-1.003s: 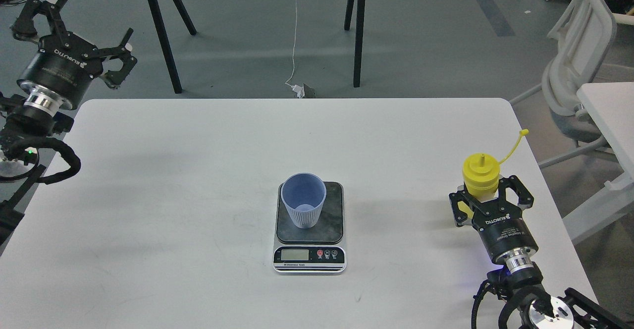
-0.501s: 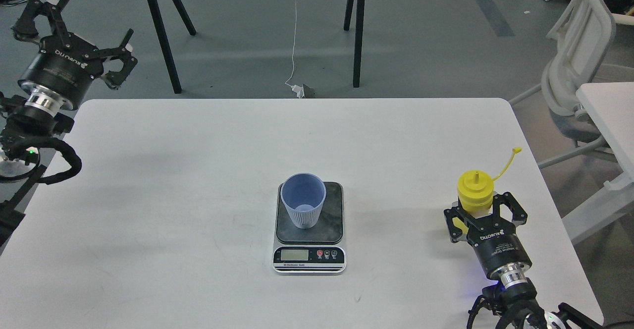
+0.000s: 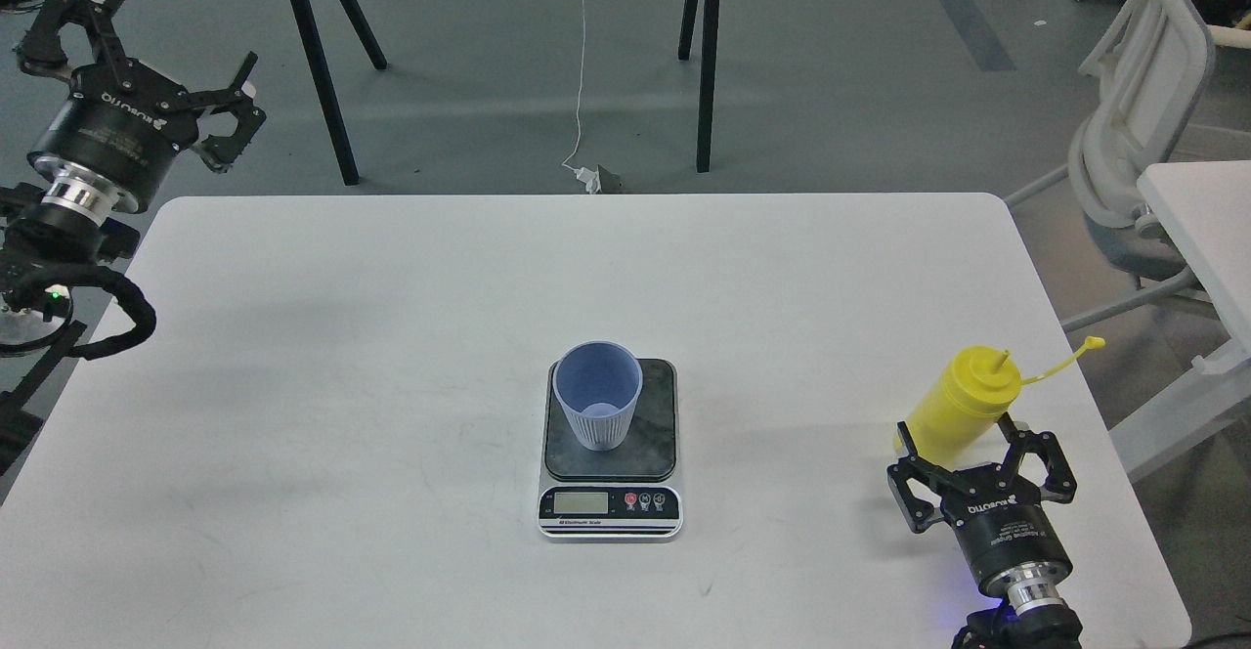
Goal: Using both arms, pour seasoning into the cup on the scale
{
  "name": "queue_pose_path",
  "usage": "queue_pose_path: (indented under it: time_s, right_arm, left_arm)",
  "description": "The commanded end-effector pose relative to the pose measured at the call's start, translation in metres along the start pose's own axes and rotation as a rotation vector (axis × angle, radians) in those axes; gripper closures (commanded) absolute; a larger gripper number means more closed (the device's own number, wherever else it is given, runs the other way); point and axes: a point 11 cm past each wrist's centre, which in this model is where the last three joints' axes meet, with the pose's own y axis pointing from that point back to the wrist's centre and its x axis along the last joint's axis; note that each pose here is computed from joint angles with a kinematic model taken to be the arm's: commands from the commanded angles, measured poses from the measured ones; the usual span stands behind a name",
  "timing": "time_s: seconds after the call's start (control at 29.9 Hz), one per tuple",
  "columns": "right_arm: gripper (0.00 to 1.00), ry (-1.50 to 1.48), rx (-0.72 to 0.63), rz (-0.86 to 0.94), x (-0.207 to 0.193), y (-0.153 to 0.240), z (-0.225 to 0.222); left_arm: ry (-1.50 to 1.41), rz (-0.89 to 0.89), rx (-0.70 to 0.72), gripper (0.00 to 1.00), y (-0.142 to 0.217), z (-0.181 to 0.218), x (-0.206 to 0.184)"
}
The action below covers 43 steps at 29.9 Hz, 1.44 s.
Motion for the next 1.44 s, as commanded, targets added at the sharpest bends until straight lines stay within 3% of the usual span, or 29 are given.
queue_pose_path:
  time_s: [0.0,0.1,0.3,0.47,0.67,0.87,1.1,1.4]
  right_arm:
    - [0.04,0.025,0.002,0.04,0.011,0.016,-0.011]
    - [0.04,0.075,-0.009,0.067,0.018,0.028,-0.026]
    - [0.02,0.291,0.026,0.067,0.006,0.027,-0.11]
    - [0.02,0.49,0.098,-0.002,-0.037,-0.006,-0.185]
    - [0.02,0.657,0.261,-0.129,-0.104,-0.075,-0.248]
    - [0.01,0.642,0.236,-0.209,-0.144,-0.141,-0.223]
    - [0.01,0.483,0.233,-0.305,-0.18,-0.2,-0.155]
    - [0.01,0.47,0.23,-0.339,-0.203,-0.219,-0.139]
  left_arm:
    - [0.0,0.001,0.001,0.01,0.0,0.0,0.0]
    - [0.002,0.0,-0.002,0.0,0.0,0.0,0.0]
    - [0.003,-0.003,-0.005,0.0,0.0,0.001,0.0]
    - [0.009,-0.002,-0.015,0.01,-0.001,0.002,0.0]
    - [0.022,0.009,0.001,0.0,-0.002,-0.01,0.002]
    - [0.04,0.037,-0.011,0.0,-0.002,-0.014,0.012]
    - [0.07,0.074,-0.014,0.0,-0.002,-0.025,0.024]
    - [0.099,0.065,-0.016,0.0,-0.005,-0.035,0.02]
